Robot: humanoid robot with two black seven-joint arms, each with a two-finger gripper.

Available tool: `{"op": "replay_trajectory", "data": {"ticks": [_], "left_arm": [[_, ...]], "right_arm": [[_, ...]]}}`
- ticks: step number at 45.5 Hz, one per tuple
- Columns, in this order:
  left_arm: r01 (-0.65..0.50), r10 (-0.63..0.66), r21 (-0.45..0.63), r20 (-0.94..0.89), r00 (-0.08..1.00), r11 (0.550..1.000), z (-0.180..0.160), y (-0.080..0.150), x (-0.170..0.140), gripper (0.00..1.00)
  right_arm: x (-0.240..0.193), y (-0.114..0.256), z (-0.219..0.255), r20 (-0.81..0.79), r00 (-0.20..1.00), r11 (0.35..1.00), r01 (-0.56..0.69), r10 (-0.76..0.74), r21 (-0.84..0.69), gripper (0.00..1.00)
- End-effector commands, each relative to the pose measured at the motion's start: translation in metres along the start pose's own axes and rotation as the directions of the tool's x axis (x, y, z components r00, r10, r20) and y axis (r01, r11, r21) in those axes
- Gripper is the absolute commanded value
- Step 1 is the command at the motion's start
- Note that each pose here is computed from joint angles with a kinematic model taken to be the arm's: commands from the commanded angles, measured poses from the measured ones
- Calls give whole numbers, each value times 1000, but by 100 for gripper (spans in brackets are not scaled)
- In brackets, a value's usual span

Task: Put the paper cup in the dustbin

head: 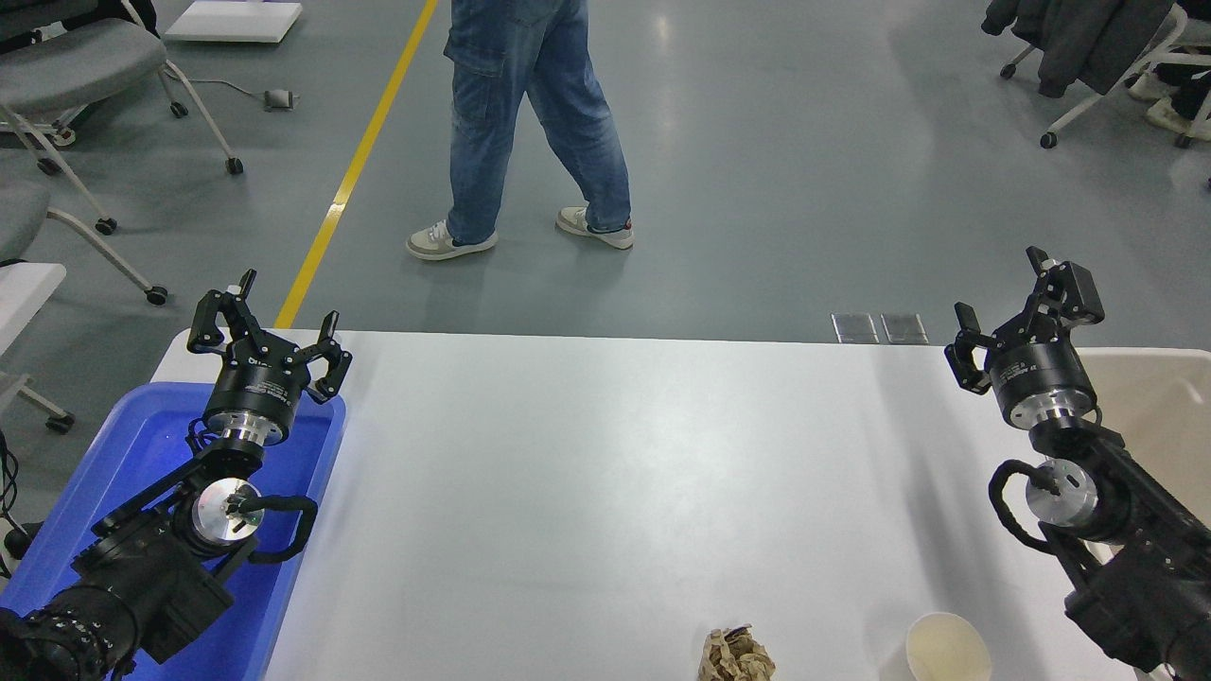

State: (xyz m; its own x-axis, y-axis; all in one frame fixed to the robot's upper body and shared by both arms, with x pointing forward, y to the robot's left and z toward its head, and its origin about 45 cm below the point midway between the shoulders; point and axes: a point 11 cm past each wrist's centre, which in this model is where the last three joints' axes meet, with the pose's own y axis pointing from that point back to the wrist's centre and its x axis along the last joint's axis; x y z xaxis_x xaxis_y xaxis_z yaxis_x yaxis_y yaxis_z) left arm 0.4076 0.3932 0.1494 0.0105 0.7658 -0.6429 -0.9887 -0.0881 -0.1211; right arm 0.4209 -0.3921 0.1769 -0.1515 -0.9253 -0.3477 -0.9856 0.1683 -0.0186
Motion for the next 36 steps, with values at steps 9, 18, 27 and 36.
{"op": "replay_trajectory", "data": {"ticks": [9,18,27,36], "left_arm": [[1,-1,-1,-1,1000,1000,0,0,0,100],[0,0,0,0,1000,1000,0,0,0,100],[-1,1,1,-1,1000,1000,0,0,0,100],[-1,1,-1,-1,1000,1000,0,0,0,100]], "right_arm": [[1,1,2,0,1000,1000,-2,2,-3,99],[0,1,2,3,1000,1000,3,-3,-3,99],[-1,0,1,4,1000,1000,5,-5,-2,99],[0,1,1,1,1000,1000,4,-4,-2,99]]}}
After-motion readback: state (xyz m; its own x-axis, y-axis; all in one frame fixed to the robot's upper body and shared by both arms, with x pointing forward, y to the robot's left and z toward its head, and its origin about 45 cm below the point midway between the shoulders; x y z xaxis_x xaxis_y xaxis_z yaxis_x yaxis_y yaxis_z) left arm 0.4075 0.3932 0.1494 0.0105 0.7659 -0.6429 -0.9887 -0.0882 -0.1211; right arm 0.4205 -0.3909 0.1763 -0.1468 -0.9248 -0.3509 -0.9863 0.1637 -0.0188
